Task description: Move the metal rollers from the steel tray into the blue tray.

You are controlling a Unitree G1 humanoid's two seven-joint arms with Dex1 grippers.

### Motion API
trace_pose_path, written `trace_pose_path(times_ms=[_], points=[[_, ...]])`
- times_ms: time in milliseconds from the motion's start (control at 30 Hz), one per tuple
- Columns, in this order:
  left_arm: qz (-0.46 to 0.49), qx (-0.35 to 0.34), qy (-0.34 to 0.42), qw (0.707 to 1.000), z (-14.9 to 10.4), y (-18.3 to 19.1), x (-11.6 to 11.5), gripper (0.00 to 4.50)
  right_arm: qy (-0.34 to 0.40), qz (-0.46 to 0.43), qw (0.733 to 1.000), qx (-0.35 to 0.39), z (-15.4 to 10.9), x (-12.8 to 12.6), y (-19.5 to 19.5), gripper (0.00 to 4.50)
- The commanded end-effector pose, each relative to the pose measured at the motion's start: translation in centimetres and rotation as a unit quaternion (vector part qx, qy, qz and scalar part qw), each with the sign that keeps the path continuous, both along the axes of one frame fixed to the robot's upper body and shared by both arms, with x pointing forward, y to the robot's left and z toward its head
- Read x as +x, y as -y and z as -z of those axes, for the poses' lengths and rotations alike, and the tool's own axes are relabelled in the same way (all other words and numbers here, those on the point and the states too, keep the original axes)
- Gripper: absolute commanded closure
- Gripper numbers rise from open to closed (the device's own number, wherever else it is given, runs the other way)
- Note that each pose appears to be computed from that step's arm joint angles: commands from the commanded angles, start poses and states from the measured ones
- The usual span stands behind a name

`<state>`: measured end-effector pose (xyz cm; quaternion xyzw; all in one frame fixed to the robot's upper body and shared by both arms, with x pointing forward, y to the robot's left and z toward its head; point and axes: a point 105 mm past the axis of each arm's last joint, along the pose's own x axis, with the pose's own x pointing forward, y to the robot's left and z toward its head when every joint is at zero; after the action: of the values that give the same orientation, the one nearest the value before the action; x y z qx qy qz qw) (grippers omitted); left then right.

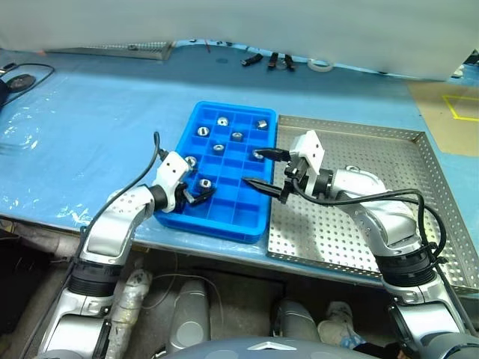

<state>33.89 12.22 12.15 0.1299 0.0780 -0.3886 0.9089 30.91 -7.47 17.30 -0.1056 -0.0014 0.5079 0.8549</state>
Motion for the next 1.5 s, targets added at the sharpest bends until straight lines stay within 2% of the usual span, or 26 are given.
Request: trace_pose_path(times_ms=[33,167,300,433,600,867,1067,1267,1500], points=[[0.028,-0.015,0.039,0.999,-2.8,1.0,0.5,0.5,0.032,0.009,0.999,0.013,-1.7,-0.5,0.3,0.24],[0.085,-0.061,0.054,0.993,-5.9,3.2,0.6,0.5,0.038,0.061,0.997,0.019,-1.9,-0.2,2.3,0.24],[0.188,-0.092,0.039,0.977,-7.3,6.5,-0.9,0.5,0.023,0.156,0.987,0.025,-0.8,0.0,6.5,0.24],[0.266,-0.104,0.014,0.958,-7.6,8.9,-1.6,0.5,0.013,0.246,0.969,0.013,0.5,-0.8,10.9,0.24],[0.342,-0.099,0.003,0.935,-7.6,11.7,-1.6,0.5,0.007,0.321,0.947,-0.007,1.7,-2.1,14.4,0.24],[0.422,-0.091,-0.022,0.902,-6.9,14.4,-2.6,0.5,-0.015,0.396,0.918,-0.019,3.9,-4.0,17.9,0.24],[0.45,-0.072,-0.027,0.89,-6.3,15.9,-3.1,0.5,-0.033,0.417,0.908,-0.024,5.4,-4.9,18.8,0.24],[0.441,-0.068,-0.008,0.895,-6.6,16.5,-2.8,0.5,-0.077,0.445,0.892,-0.027,8.7,-5.6,20.3,0.24],[0.427,-0.072,-0.012,0.901,-6.4,16.3,-2.6,0.5,-0.095,0.444,0.89,-0.043,10.3,-5.8,20.7,0.24]])
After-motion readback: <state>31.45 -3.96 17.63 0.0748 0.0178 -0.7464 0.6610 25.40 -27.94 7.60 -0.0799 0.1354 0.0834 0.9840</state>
